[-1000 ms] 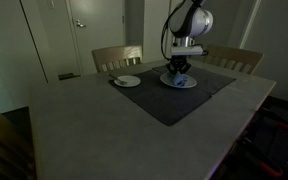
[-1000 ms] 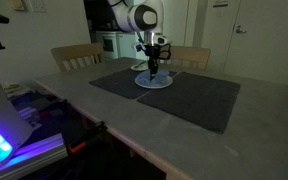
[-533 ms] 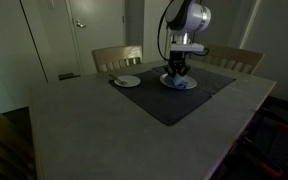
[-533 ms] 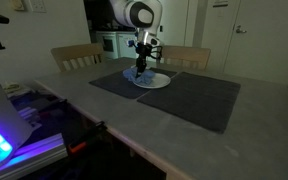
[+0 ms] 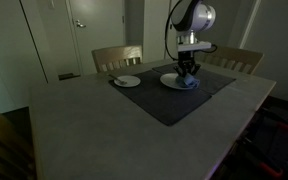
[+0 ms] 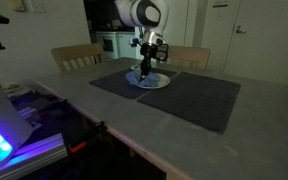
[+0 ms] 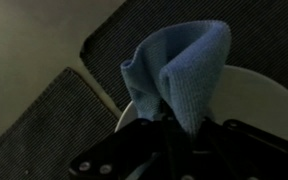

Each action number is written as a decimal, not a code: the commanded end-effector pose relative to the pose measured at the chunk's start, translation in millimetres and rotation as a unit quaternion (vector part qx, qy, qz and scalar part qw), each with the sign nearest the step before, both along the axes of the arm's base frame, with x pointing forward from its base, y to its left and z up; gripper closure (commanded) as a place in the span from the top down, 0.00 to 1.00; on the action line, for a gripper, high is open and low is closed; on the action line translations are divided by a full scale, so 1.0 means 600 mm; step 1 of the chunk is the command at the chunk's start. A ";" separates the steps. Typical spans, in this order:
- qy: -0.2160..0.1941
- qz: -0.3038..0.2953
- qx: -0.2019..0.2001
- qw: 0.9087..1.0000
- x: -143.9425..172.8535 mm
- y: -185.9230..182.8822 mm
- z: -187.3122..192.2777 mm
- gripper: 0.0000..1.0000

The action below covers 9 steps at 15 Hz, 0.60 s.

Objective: Use the towel to wipe the plate

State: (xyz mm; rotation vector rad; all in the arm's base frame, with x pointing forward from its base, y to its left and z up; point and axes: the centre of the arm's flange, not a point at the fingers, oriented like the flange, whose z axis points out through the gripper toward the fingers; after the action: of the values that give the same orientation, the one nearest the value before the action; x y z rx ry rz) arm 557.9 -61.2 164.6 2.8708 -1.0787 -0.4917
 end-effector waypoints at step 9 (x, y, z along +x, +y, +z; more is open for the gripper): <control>-0.169 0.000 -0.038 0.985 0.048 0.002 -0.021 0.03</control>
State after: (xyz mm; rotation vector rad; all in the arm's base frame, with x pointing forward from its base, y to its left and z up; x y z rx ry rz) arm 586.5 -69.1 163.2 2.9176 -1.1115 -0.0618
